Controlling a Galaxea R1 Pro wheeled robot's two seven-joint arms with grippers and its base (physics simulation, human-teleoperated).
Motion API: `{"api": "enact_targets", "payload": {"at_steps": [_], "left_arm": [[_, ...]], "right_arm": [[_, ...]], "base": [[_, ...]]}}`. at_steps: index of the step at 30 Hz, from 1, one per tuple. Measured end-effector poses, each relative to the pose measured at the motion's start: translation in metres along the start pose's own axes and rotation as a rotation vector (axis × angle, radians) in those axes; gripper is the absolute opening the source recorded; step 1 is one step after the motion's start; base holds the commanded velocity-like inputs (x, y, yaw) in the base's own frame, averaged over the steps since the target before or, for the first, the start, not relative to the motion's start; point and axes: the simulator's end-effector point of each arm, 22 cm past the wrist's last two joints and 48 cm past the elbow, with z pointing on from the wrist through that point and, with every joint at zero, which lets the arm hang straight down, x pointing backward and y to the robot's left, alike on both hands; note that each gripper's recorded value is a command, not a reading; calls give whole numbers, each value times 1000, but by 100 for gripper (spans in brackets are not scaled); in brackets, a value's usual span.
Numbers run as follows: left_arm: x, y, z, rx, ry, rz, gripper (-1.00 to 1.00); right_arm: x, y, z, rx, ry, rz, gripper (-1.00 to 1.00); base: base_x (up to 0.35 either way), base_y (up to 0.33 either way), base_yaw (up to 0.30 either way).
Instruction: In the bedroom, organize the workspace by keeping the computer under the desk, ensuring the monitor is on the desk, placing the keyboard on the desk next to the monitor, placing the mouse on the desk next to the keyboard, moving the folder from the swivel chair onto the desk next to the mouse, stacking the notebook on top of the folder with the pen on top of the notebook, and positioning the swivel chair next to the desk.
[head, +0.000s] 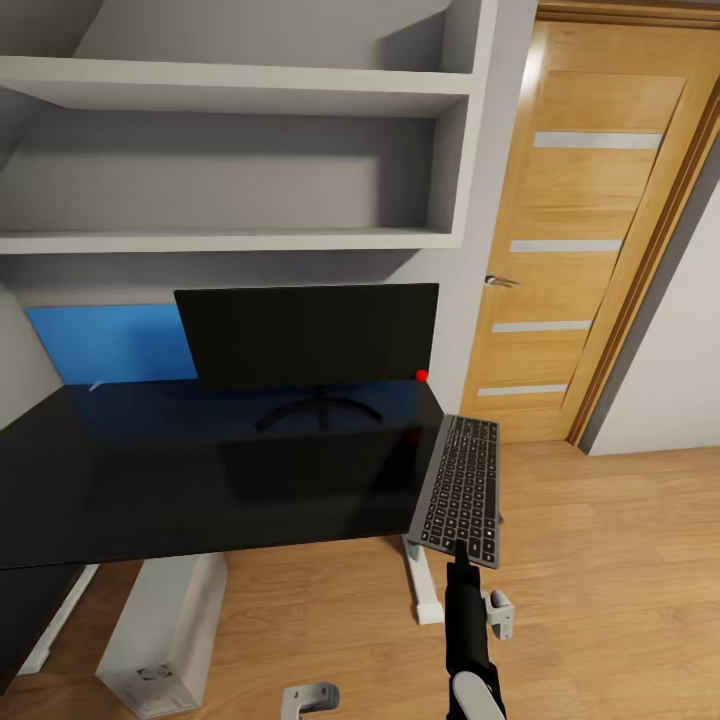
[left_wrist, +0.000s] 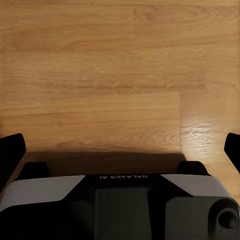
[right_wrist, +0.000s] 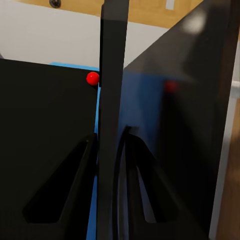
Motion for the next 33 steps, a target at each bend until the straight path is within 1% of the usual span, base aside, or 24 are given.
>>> {"api": "enact_targets", "payload": {"at_steps": [6, 33], "left_arm": [[0, 0, 0, 0, 0, 0, 100], [0, 0, 0, 0, 0, 0, 100]], "right_arm": [[0, 0, 0, -1, -1, -1, -100], [1, 1, 0, 0, 1, 1, -100]], "base": [[0, 67, 0], [0, 1, 0]]}}
